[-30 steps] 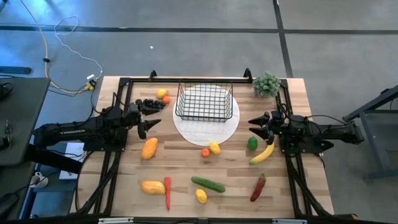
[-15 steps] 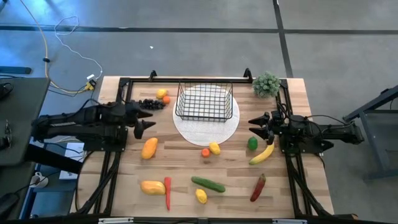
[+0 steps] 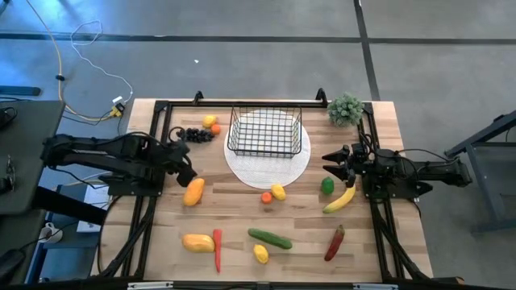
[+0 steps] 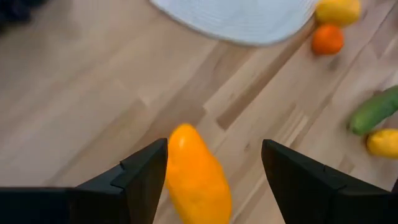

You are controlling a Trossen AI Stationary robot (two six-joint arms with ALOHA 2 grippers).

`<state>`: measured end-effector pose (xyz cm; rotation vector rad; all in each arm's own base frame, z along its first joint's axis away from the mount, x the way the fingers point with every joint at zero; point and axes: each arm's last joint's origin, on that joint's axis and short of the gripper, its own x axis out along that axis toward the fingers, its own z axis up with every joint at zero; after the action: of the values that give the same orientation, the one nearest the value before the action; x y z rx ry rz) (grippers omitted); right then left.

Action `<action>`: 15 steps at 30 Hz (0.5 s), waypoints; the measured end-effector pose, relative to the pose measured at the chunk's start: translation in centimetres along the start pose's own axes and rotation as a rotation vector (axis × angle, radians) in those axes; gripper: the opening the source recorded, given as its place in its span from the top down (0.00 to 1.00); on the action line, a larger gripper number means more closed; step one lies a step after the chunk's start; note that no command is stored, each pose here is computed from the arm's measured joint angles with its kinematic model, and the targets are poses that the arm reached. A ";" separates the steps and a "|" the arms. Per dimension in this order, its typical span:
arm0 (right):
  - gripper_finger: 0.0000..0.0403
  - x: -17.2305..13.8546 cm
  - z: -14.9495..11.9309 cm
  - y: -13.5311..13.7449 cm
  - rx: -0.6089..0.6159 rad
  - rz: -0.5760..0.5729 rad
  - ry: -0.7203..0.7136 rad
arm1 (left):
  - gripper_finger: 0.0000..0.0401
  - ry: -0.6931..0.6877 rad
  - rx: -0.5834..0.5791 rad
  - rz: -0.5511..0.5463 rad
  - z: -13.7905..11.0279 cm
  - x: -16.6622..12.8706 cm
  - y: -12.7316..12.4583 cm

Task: Build produce basket
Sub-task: Put the top yellow mango into the wire basket

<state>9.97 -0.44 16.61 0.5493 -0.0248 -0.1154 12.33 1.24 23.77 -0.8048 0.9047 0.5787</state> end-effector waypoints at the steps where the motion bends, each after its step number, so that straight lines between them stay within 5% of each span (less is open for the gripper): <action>1: 0.40 0.0 0.0 0.0 0.000 0.000 0.000 | 0.38 0.012 -0.007 0.002 -0.1 0.1 -0.2; 15: 0.40 0.0 0.0 0.0 0.000 0.001 0.000 | 0.29 0.141 -0.105 0.114 -1.3 2.2 -1.6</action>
<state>9.97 -0.43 16.61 0.5492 -0.0248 -0.1148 14.01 -0.50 21.96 -0.9013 1.0608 0.6801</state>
